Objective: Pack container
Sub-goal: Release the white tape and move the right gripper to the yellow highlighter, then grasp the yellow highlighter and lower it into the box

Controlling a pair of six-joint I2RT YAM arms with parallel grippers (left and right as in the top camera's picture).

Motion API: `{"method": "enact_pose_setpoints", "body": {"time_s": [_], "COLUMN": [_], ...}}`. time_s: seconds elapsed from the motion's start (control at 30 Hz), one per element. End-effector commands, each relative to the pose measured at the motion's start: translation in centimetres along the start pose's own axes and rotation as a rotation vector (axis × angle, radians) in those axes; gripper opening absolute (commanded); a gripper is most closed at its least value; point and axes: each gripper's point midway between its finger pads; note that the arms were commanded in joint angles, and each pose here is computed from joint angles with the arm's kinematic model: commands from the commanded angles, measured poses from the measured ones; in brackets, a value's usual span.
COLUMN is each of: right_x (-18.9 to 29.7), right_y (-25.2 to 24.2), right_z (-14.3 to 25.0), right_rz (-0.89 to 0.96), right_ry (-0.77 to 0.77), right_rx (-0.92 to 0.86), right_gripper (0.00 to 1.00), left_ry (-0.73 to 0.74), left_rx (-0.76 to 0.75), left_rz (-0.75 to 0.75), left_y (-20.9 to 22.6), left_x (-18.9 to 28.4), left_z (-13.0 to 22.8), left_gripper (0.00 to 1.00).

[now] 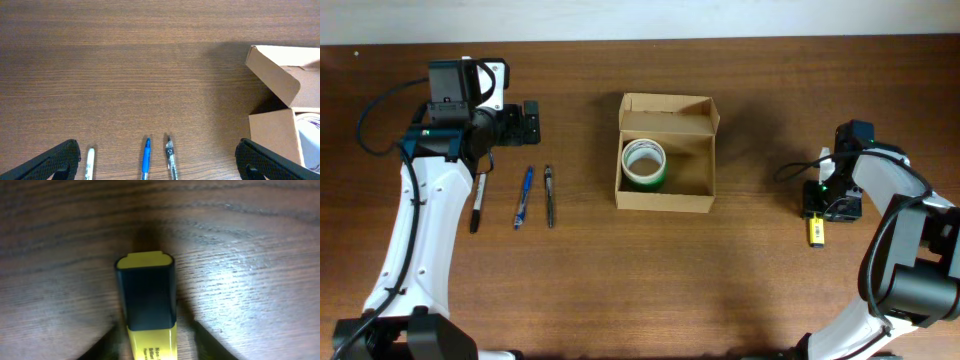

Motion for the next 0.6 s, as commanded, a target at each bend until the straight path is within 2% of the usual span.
{"method": "enact_pose_setpoints", "body": {"time_s": [0.0,0.1,0.27,0.4,0.57], "right_x": [-1.4,-1.4,-0.2,6.6,19.7], "right_y": [-0.4,-0.4,0.8,2.9,8.0], "right_z": [0.6,0.6,-0.4,-3.9,-6.6], "right_rz": [0.024,0.024,-0.042,-0.166,-0.36], "right_ry": [0.041,0.04,0.019,-0.077,-0.25], "right_rx": [-0.01,-0.01,-0.03,-0.015,0.077], "right_gripper": [0.18,0.04,0.06,0.07,0.04], "left_ry": [-0.02,-0.02,-0.02,-0.02,-0.02], "left_rx": [-0.011,-0.01,-0.01,-0.011,-0.01], "left_rz": [0.004,0.004,0.004,0.004,0.004], "left_y": [0.1,0.1,0.1,0.1,0.1], "left_x": [0.4,0.4,0.4,0.4,0.4], "left_z": [-0.7,-0.7,-0.7,-0.7,-0.7], "left_gripper": [0.99,0.99,0.99,0.99,0.99]}}
Point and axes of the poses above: each gripper's point midway between its finger pads, its own x axis back along the fingers, its own y axis along the line the jaws close on, z = x × y, and after that the axes turned 11 degrees about -x, right-handed
